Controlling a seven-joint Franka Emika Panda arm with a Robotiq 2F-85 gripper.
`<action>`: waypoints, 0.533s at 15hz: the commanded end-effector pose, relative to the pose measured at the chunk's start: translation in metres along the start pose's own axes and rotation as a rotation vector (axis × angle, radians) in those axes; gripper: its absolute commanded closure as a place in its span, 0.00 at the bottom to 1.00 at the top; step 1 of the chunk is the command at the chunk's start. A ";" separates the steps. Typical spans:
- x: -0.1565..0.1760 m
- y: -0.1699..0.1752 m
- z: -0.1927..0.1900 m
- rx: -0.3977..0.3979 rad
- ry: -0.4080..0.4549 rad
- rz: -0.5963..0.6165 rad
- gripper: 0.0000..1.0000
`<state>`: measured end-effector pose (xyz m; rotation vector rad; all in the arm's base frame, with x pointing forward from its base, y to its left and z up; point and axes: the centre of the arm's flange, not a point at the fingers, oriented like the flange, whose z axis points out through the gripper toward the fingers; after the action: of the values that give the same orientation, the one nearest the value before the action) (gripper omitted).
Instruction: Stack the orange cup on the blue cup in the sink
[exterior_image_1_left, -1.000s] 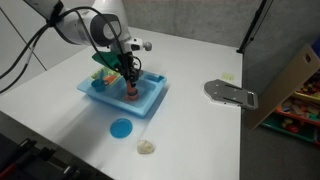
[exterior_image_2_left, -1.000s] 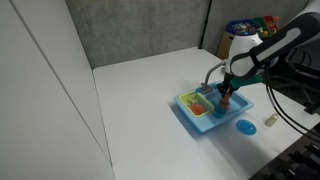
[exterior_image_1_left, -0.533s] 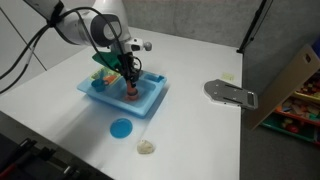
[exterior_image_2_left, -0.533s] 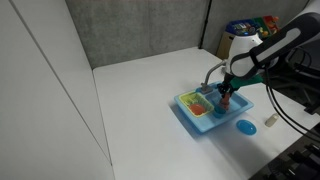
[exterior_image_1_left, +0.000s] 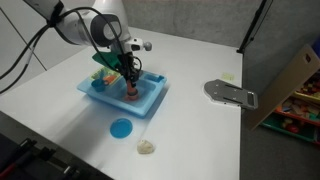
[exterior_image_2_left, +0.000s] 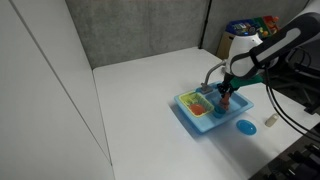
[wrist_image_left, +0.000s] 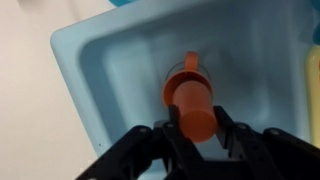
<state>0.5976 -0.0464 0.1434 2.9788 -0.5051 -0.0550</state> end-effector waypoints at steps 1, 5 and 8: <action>0.005 0.002 -0.005 0.007 0.008 -0.023 0.86; 0.008 0.002 -0.002 0.004 0.005 -0.020 0.86; 0.009 0.002 -0.001 0.002 0.005 -0.017 0.86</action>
<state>0.5980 -0.0467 0.1437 2.9799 -0.4998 -0.0541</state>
